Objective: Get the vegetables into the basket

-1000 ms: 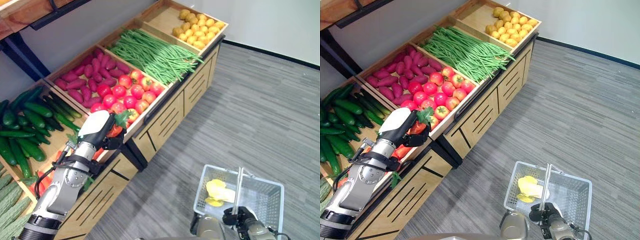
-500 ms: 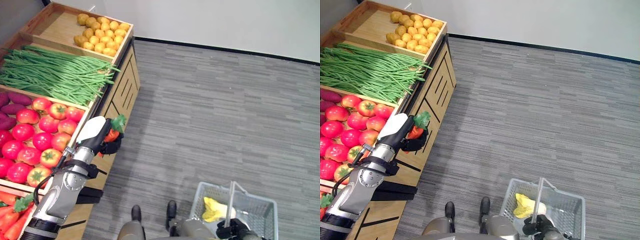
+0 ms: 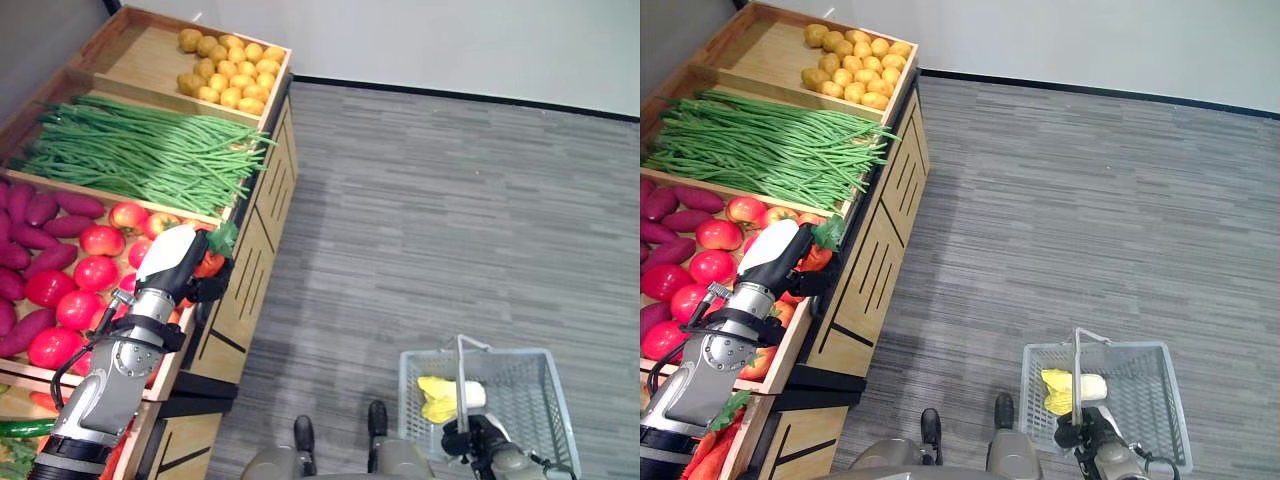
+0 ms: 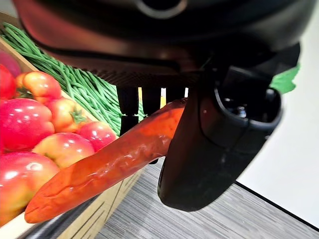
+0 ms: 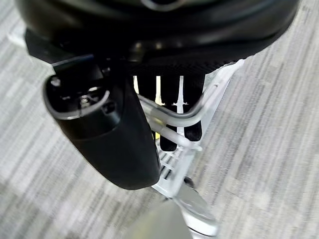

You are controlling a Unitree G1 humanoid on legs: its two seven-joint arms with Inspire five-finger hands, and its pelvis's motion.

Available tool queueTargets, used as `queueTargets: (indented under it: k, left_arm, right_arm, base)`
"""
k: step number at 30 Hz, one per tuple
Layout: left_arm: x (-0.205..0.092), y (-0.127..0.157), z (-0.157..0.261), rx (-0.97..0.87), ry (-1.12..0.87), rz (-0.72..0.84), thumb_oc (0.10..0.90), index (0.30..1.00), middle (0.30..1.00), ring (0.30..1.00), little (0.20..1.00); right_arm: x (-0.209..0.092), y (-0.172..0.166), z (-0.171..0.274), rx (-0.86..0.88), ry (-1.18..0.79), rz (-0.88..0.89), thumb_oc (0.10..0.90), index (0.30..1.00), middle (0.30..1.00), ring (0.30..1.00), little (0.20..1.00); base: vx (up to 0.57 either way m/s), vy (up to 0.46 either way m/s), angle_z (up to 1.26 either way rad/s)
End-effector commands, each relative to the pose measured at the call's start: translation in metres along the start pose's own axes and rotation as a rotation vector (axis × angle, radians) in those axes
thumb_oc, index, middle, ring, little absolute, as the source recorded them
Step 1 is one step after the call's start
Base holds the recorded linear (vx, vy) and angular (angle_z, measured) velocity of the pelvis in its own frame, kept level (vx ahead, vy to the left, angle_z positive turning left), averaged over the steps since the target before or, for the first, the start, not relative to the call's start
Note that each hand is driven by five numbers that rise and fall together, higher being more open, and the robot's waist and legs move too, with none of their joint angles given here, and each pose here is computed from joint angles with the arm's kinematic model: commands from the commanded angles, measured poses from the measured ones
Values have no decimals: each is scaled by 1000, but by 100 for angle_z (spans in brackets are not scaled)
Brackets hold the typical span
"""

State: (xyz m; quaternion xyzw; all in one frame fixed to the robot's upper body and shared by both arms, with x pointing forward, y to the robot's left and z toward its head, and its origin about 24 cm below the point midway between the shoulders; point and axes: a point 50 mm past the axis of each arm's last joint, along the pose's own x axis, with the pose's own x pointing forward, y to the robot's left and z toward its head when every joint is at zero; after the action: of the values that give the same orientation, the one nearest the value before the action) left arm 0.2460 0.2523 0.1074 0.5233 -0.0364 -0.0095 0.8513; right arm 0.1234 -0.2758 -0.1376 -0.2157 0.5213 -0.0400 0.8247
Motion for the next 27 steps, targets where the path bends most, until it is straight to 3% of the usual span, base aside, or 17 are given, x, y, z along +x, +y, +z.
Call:
queueTargets:
  k: [1,10,14,27]
  left_arm:
    - [0,49,34,53,-191,211,400,300,300,300,300]
    - [-2,52,33,55,-189,199,400,300,300,300,300]
    - [-8,49,13,65,-99,183,400,300,300,300,300]
    - [-2,30,15,46,-109,83,400,300,300,300,300]
  right_arm:
    - [0,28,9,2,-29,97,400,300,300,300,300]
    - [2,23,33,22,-110,69,400,300,300,300,300]
    - [1,21,41,34,-146,66,400,300,300,300,300]
    - [-5,0,99,-103,-352,22,400,300,300,300,300]
  base:
    - [-18,14,-23]
    - [-59,-89,-32]
    - [-42,-170,-19]
    - [24,-90,2]
